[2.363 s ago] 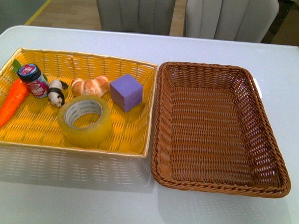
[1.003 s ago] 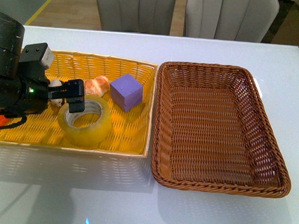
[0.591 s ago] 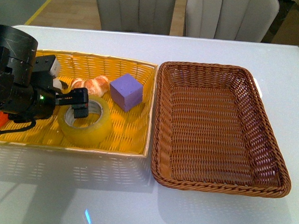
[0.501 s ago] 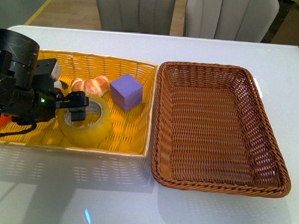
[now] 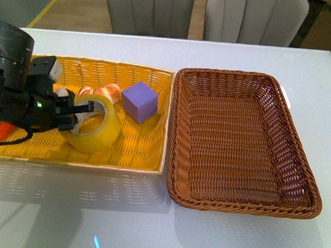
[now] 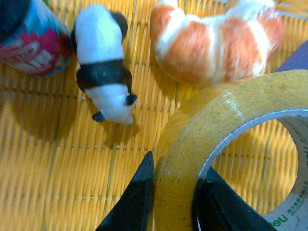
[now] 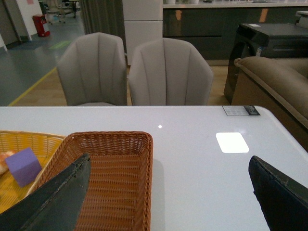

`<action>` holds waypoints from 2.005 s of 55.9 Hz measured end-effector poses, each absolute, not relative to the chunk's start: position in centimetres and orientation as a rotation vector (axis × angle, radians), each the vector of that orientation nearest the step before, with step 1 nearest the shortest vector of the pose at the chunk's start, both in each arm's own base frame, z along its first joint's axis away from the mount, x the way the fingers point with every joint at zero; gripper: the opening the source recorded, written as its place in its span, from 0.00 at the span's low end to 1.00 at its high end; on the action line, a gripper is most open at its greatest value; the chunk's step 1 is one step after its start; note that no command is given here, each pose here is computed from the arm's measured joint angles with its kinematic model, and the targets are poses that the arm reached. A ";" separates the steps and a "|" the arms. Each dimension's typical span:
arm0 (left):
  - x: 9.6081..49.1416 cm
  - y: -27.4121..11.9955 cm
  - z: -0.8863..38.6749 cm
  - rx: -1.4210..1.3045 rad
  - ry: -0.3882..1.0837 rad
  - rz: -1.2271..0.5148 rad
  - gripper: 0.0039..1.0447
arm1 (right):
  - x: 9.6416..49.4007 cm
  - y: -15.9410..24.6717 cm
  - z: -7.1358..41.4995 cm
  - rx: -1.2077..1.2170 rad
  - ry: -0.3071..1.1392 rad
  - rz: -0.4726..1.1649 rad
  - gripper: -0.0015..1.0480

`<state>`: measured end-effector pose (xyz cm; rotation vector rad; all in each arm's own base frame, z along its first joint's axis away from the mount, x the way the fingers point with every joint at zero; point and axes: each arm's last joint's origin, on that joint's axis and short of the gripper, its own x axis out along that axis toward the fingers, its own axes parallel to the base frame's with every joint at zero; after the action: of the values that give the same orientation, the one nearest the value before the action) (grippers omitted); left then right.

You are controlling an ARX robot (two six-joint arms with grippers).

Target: Move tape to another basket

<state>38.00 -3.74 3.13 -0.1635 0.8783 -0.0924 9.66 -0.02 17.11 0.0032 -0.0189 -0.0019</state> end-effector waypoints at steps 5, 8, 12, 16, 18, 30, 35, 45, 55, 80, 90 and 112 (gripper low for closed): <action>37.7 -4.0 6.2 -0.161 0.820 -0.112 0.15 | 9.7 0.0 17.1 0.003 -0.019 -0.002 0.91; 37.7 -4.5 7.3 -0.156 0.800 -0.126 0.15 | 9.7 0.0 17.1 0.003 -0.019 -0.002 0.91; 37.6 -5.5 8.2 -0.145 0.786 -0.147 0.15 | 9.7 0.0 17.1 0.003 -0.019 -0.002 0.91; 37.8 -7.1 8.8 -0.125 0.780 -0.178 0.15 | 9.7 0.0 17.1 0.003 -0.019 -0.002 0.91; 37.9 -7.9 9.0 -0.116 0.780 -0.193 0.15 | 9.7 0.0 17.1 0.003 -0.019 -0.002 0.91; 39.2 -13.7 9.7 -0.088 0.769 -0.295 0.15 | 9.7 0.0 17.1 0.003 -0.019 -0.002 0.91; 39.6 -16.5 9.8 -0.077 0.765 -0.345 0.15 | 9.7 0.0 17.1 0.003 -0.019 -0.002 0.91; 39.9 -20.6 9.0 -0.054 0.779 -0.418 0.15 | 9.7 0.0 17.1 0.003 -0.019 -0.002 0.91; 40.0 -23.2 7.7 -0.036 0.806 -0.458 0.15 | 9.7 0.0 17.1 0.003 -0.019 -0.002 0.91; 40.3 -25.9 4.8 -0.031 0.865 -0.480 0.15 | 9.7 0.0 17.1 0.003 -0.019 -0.002 0.91; 40.6 -26.2 4.7 -0.091 0.880 -0.482 0.24 | 9.7 0.0 17.1 0.003 -0.019 -0.002 0.91; 39.4 -24.4 5.7 -0.139 0.853 -0.462 0.86 | 9.7 0.0 17.1 0.003 -0.019 -0.002 0.91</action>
<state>39.42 -24.39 5.75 -0.1388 0.8530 -0.4621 9.66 -0.02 17.11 0.0028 -0.0193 -0.0019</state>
